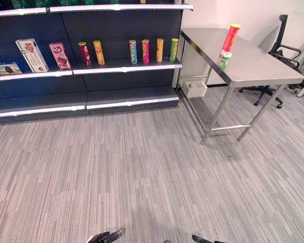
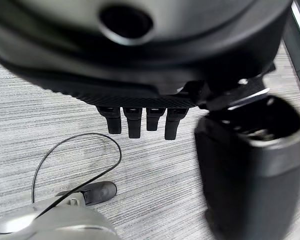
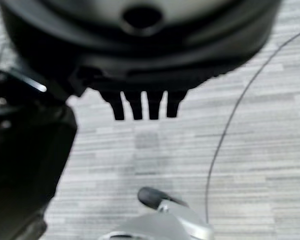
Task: Put the goods on the table back onto the shelves and tidy them up.
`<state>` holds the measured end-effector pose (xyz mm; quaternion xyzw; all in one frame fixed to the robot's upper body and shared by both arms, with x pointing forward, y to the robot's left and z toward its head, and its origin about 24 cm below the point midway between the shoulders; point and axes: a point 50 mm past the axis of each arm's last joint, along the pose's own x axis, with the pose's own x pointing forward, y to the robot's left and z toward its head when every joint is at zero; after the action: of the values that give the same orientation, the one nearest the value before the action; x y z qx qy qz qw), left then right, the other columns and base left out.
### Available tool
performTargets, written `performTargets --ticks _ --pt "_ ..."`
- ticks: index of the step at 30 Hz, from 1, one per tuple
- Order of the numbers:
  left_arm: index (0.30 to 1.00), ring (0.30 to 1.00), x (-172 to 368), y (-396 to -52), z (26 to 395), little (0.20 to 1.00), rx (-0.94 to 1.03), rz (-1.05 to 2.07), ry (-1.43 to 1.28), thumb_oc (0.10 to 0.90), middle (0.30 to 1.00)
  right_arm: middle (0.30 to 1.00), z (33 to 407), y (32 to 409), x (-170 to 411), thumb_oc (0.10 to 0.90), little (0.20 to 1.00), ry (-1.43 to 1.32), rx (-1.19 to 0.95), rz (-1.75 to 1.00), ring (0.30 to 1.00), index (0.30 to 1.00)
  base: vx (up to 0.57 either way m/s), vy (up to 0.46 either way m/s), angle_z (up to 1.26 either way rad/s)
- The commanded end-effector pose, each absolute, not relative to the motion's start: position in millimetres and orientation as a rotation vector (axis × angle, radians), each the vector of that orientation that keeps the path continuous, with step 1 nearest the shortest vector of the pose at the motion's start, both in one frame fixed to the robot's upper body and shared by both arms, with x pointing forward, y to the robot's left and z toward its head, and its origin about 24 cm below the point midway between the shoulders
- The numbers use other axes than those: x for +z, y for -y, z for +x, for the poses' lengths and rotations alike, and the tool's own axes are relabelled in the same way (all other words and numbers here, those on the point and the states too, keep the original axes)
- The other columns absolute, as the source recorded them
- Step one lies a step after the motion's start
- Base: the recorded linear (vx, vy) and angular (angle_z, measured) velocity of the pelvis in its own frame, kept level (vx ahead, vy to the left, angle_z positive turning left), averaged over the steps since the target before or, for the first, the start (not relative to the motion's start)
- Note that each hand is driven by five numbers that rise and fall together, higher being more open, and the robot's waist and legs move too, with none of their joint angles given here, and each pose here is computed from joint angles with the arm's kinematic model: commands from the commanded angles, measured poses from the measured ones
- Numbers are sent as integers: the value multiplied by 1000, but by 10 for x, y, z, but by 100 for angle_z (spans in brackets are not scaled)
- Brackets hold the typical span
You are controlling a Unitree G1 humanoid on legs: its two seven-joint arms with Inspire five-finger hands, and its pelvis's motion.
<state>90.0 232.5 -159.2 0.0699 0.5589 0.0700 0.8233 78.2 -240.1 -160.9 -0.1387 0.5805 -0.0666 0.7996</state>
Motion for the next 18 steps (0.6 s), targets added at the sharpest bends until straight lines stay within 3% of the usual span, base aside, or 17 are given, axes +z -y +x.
performTargets --ticks 1,18 --pt "900 900 -1504 -2371 1176 900 147 182 -1087 800 900 900 1077 2618 -1469 800 900 -1133 -195 -365 900 900 0 0 0" --pt "900 900 -1532 -2345 1109 900 122 168 -1113 800 900 900 1078 2636 -1450 800 900 -1110 -223 -289 900 900 2 -1 0"
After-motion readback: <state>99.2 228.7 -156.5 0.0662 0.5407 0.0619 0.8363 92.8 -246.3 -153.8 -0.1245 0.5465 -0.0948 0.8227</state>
